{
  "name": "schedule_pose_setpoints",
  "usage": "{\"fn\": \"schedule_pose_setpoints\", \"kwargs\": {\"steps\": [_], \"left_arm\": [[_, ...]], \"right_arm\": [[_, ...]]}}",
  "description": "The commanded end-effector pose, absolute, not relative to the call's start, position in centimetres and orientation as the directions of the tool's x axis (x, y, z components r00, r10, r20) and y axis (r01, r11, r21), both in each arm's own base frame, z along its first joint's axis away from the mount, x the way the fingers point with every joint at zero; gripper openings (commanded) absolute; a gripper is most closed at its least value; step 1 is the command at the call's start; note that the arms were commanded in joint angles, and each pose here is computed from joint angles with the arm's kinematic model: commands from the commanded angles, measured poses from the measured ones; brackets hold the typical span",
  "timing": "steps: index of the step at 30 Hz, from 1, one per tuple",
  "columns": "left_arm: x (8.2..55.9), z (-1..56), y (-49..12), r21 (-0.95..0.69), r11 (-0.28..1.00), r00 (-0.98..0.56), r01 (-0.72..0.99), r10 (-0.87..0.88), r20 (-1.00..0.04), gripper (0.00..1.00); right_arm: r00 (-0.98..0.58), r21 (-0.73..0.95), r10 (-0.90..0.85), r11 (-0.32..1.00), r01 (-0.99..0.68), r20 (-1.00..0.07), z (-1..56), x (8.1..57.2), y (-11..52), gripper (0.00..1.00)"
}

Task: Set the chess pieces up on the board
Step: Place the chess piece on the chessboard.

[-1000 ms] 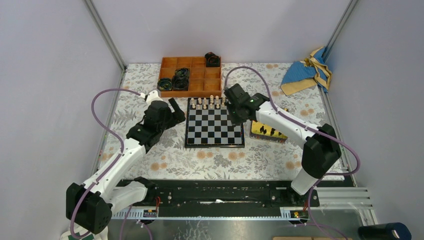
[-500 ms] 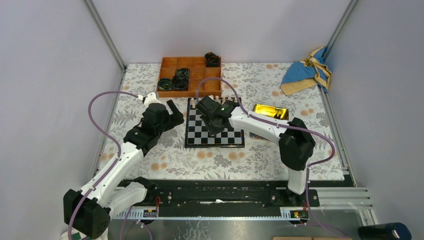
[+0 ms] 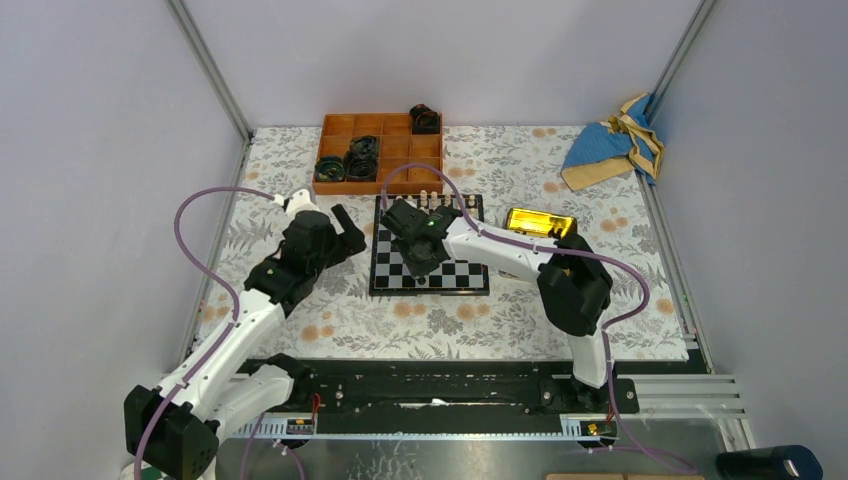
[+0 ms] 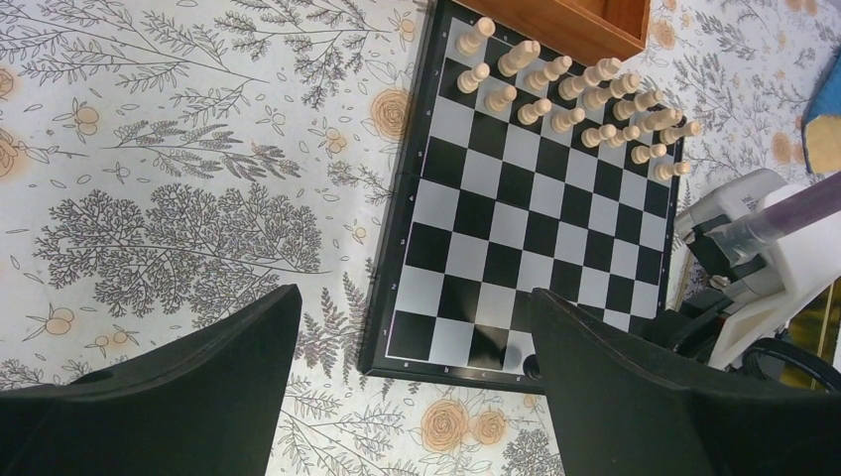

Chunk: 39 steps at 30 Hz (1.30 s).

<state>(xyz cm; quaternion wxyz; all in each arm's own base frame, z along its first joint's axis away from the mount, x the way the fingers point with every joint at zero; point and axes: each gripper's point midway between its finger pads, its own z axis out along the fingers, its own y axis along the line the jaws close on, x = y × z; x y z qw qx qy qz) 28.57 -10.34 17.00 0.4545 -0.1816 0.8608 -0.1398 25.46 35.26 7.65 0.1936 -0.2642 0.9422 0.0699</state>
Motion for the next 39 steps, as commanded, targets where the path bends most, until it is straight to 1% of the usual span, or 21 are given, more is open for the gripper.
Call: {"fn": "schedule_pose_setpoints", "kwargs": {"steps": [1,8,21,29,39], "left_arm": [[28.3,16.9,-10.3,-0.416,0.888,-0.512,-0.193,-0.453,-0.730,0.92],[27.6,16.1,-10.2,-0.428,0.880,-0.519,-0.204,-0.468,-0.715,0.92],[28.8,17.0,-10.5,-0.421,0.884,-0.499,-0.203,-0.464,-0.732,0.92],[29.1,16.8,-10.8,-0.416,0.885,-0.503,-0.207,-0.461,-0.731,0.92],[29.1,16.4,-10.9,-0.399,0.894,-0.514,-0.205,-0.445,-0.733,0.92]], "right_arm": [[-0.782,0.049,-0.466,0.846,-0.530,-0.414,8.2,25.2,36.1,0.00],[-0.780,0.049,-0.460,0.849,-0.527,-0.424,7.3,25.0,35.7,0.00],[-0.762,0.012,-0.493,0.837,-0.548,-0.419,6.8,25.3,35.3,0.00],[-0.752,0.020,-0.489,0.833,-0.553,-0.442,7.3,25.5,35.6,0.00],[-0.761,0.053,-0.476,0.832,-0.551,-0.440,6.7,25.3,36.1,0.00]]}}
